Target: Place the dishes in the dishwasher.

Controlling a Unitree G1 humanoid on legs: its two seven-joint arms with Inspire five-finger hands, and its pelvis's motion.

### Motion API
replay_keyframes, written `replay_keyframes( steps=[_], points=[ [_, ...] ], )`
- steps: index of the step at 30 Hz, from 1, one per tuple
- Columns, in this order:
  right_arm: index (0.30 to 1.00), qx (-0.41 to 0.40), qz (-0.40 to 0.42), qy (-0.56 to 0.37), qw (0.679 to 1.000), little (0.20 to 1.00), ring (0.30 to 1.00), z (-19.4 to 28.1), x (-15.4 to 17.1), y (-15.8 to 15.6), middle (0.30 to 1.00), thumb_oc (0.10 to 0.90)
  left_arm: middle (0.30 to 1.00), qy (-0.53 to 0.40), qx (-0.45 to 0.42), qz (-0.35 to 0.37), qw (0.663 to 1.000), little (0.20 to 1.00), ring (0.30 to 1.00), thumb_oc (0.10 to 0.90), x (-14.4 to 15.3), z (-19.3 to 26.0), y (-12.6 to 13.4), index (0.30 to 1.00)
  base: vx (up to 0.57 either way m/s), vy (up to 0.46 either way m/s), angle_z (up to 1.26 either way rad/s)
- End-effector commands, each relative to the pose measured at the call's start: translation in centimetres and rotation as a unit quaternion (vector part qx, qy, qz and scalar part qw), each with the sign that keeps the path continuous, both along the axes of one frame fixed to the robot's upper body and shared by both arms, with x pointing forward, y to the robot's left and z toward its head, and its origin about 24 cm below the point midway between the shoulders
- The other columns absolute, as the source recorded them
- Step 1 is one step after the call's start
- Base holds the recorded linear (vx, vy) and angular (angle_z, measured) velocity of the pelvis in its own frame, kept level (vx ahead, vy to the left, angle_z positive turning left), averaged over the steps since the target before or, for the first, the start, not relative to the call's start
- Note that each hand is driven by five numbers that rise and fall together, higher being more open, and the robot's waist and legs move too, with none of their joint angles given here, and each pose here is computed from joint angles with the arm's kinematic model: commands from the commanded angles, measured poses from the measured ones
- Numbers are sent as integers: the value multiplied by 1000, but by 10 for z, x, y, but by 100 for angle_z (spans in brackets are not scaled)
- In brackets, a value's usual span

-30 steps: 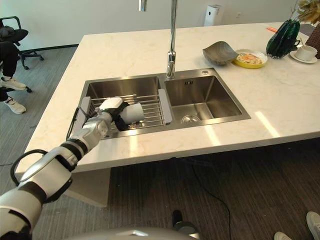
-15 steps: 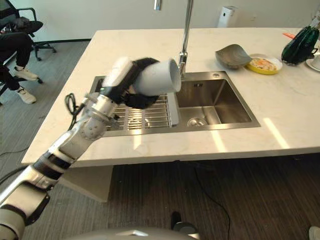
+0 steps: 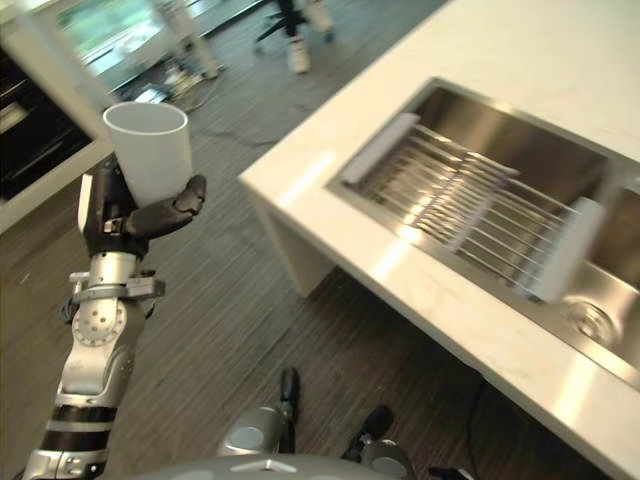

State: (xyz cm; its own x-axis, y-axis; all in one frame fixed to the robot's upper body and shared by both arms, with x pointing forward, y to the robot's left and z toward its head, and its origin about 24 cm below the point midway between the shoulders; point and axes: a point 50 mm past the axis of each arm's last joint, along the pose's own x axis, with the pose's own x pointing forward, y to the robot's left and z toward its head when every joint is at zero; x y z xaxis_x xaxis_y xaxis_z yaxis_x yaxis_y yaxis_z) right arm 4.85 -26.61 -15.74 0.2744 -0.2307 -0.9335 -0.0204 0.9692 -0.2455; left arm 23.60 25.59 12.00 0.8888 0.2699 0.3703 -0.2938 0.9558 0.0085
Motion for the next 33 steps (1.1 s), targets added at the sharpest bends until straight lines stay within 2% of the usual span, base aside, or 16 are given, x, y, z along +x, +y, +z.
replay_keyframes(
  steps=[1, 4, 7, 11, 13, 15, 16, 18, 21, 23, 24, 26, 29, 30, 33],
  points=[
    [900, 27, -29, -19, 999, 900, 900, -3, 9, 12, 900, 800, 300, -141, 0, 23, 990, 300, 300, 400, -6, 48, 19, 300, -279, 125, 63],
    [900, 32, -50, -21, 998, 900, 900, -2, 7, 9, 900, 800, 300, -102, 3, 69, 992, 300, 300, 400, -12, 33, 40, 300, -266, 139, 110],
    [900, 37, -65, -24, 997, 900, 900, -3, 2, 10, 900, 800, 300, -87, 23, 71, 993, 300, 300, 400, -11, 32, 42, 300, -215, 153, 98],
    [900, 37, -137, -42, 989, 900, 900, -2, 3, 5, 900, 800, 300, -47, 48, 46, 997, 300, 300, 400, -9, 21, 34, 300, -193, 304, 156],
    [900, 37, -136, -48, 989, 900, 900, -1, 8, 5, 900, 800, 300, -44, 60, 41, 996, 300, 300, 400, -8, 21, 31, 300, -114, 364, 43],
    [900, 43, -135, -51, 989, 900, 900, -2, 8, 9, 900, 800, 300, -43, 106, 36, 993, 300, 300, 400, -9, 25, 27, 300, -189, 444, 47],
    [900, 55, -122, -62, 989, 900, 900, -2, 13, 17, 900, 800, 300, -39, 156, 32, 987, 300, 300, 400, -8, 28, 22, 300, -168, 373, 59],
    [900, 60, -116, -68, 989, 900, 900, -2, 17, 21, 900, 800, 300, -38, 175, 33, 983, 300, 300, 400, -8, 30, 20, 300, -71, 197, 70],
    [900, 69, -117, -93, 986, 900, 900, 0, 32, 26, 900, 800, 300, -53, 199, -17, 979, 300, 300, 400, 7, 34, -2, 300, 73, 185, 119],
    [900, 82, -147, -92, 981, 900, 900, -2, 28, 29, 900, 800, 300, -52, 211, -110, 970, 300, 300, 400, 30, 32, -41, 300, 238, 246, 269],
    [900, 82, -148, -92, 981, 900, 900, -2, 28, 29, 900, 800, 300, -52, 211, -111, 970, 300, 300, 400, 30, 32, -41, 300, 98, 59, 255],
    [900, 78, -130, -105, 983, 900, 900, 1, 36, 27, 900, 800, 300, -56, 240, -157, 956, 300, 300, 400, 40, 33, -66, 300, 148, -18, 248],
    [900, 79, -122, -125, 981, 900, 900, 4, 46, 27, 900, 800, 300, -57, 252, -167, 951, 300, 300, 400, 40, 32, -72, 300, 111, -96, 186],
    [900, 62, -133, -117, 982, 900, 900, 3, 62, 31, 900, 800, 300, -56, 243, -196, 948, 300, 300, 400, 38, 28, -84, 300, 82, -41, 110],
    [900, 42, -118, -83, 989, 900, 900, -1, 53, 29, 900, 800, 300, -44, 225, -195, 954, 300, 300, 400, 32, 22, -79, 300, 127, -5, 48]
  ],
)
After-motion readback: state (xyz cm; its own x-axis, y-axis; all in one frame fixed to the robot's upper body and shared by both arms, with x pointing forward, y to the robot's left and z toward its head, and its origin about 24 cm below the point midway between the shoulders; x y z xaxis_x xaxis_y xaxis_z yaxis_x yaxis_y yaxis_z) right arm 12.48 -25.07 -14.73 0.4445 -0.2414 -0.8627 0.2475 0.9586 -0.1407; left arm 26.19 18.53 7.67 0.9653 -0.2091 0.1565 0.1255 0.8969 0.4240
